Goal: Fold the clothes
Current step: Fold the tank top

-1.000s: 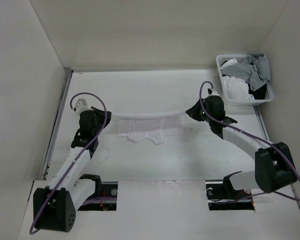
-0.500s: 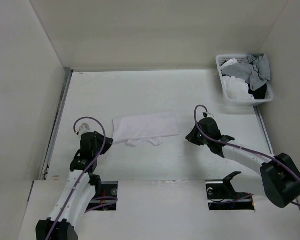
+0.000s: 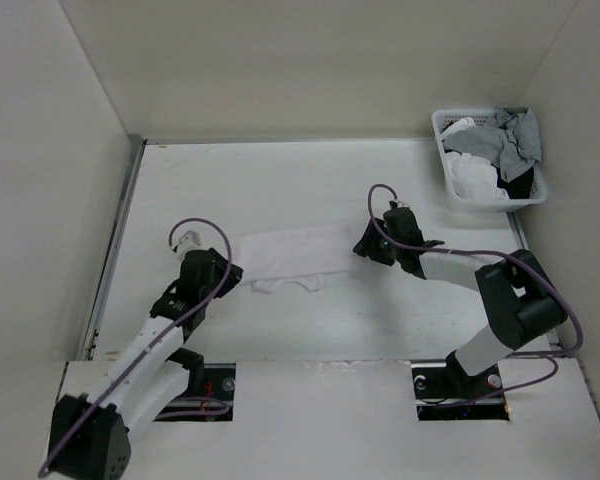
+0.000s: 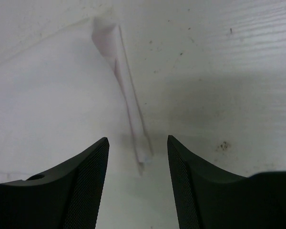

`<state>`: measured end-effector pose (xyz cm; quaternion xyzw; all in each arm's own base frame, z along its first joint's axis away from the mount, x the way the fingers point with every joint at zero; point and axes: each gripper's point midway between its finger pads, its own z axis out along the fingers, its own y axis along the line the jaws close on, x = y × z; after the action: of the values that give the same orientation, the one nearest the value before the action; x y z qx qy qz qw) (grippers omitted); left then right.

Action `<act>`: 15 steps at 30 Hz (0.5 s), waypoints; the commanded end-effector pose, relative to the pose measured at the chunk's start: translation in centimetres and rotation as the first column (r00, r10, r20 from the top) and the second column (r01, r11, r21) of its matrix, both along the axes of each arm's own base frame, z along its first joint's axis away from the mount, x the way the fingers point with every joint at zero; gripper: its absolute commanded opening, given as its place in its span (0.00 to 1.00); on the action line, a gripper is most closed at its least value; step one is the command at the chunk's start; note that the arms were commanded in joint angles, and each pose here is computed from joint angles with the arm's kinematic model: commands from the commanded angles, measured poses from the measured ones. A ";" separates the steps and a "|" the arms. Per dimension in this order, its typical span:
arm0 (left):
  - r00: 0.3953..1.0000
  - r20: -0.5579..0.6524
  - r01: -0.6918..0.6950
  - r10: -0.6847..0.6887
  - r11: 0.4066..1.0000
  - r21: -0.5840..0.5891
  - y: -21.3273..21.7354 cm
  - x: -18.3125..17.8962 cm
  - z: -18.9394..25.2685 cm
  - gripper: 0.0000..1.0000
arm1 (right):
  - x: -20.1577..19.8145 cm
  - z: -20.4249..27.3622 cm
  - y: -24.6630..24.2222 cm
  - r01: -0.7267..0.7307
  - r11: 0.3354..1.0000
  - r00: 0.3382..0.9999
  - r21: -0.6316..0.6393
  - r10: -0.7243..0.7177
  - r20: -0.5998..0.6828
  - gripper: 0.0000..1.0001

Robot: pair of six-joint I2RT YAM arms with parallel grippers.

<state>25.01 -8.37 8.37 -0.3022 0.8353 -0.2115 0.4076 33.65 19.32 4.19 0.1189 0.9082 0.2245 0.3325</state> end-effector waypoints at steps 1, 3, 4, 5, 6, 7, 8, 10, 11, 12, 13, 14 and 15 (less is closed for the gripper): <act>0.991 0.114 0.072 -0.072 0.997 0.005 -3.9 3.4 2.7 0.30 | 2.2 1.2 0.9 -0.032 0.998 0.998 0.049 0.030 0.051 0.57; 0.991 0.113 0.060 -0.066 0.997 0.050 -4.4 4.7 2.2 0.30 | 2.3 0.6 0.8 -0.025 0.998 0.999 0.059 0.023 0.031 0.55; 0.992 0.121 0.038 -0.046 0.997 0.065 -4.2 5.4 2.1 0.31 | 2.3 0.5 0.9 -0.028 0.997 0.999 0.067 0.026 0.022 0.54; 0.991 0.132 0.014 -0.023 0.997 0.073 -3.8 6.1 1.9 0.31 | 2.2 0.4 1.2 -0.041 0.996 0.999 0.079 0.040 0.014 0.54; 0.991 0.136 -0.009 0.000 0.998 0.067 -3.4 6.6 1.7 0.31 | 2.2 0.4 1.4 -0.050 0.995 0.999 0.089 0.050 0.009 0.53; 0.990 0.141 -0.039 0.031 0.997 0.059 -2.6 7.3 1.5 0.31 | 2.1 0.2 1.7 -0.061 0.993 0.998 0.101 0.062 -0.001 0.53; 0.988 0.146 -0.057 0.050 0.997 0.048 -2.1 8.1 1.2 0.31 | 1.8 0.0 2.2 -0.078 0.990 0.997 0.118 0.081 -0.017 0.52; 0.989 0.132 -0.070 0.064 0.997 0.043 -1.5 8.9 0.4 0.31 | 1.5 -0.5 2.7 -0.097 0.985 0.994 0.140 0.104 -0.042 0.51; 0.991 0.116 -0.073 0.068 0.996 0.042 -1.1 9.2 -0.2 0.31 | 1.4 -0.8 2.9 -0.097 0.984 0.993 0.148 0.106 -0.053 0.50; 0.993 0.094 -0.079 0.075 0.996 0.046 -0.5 9.4 -1.1 0.31 | 1.3 -0.9 2.9 -0.096 0.984 0.993 0.153 0.105 -0.057 0.49; 0.994 0.068 -0.090 0.086 0.995 0.053 0.2 9.6 -1.9 0.31 | 1.3 -1.0 2.9 -0.091 0.983 0.993 0.159 0.102 -0.061 0.48; 0.994 0.047 -0.104 0.102 0.993 0.053 1.0 9.6 -2.7 0.31 | 1.2 -1.2 2.8 -0.079 0.983 0.994 0.167 0.091 -0.066 0.45; 0.993 0.035 -0.114 0.112 0.992 0.054 1.6 9.7 -3.3 0.31 | 1.3 -1.3 2.7 -0.069 0.983 0.994 0.172 0.081 -0.067 0.43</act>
<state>32.13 -7.42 3.28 -0.3310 0.8383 -0.1475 0.4072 35.05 21.72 3.35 0.1111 0.9032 0.2942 0.2922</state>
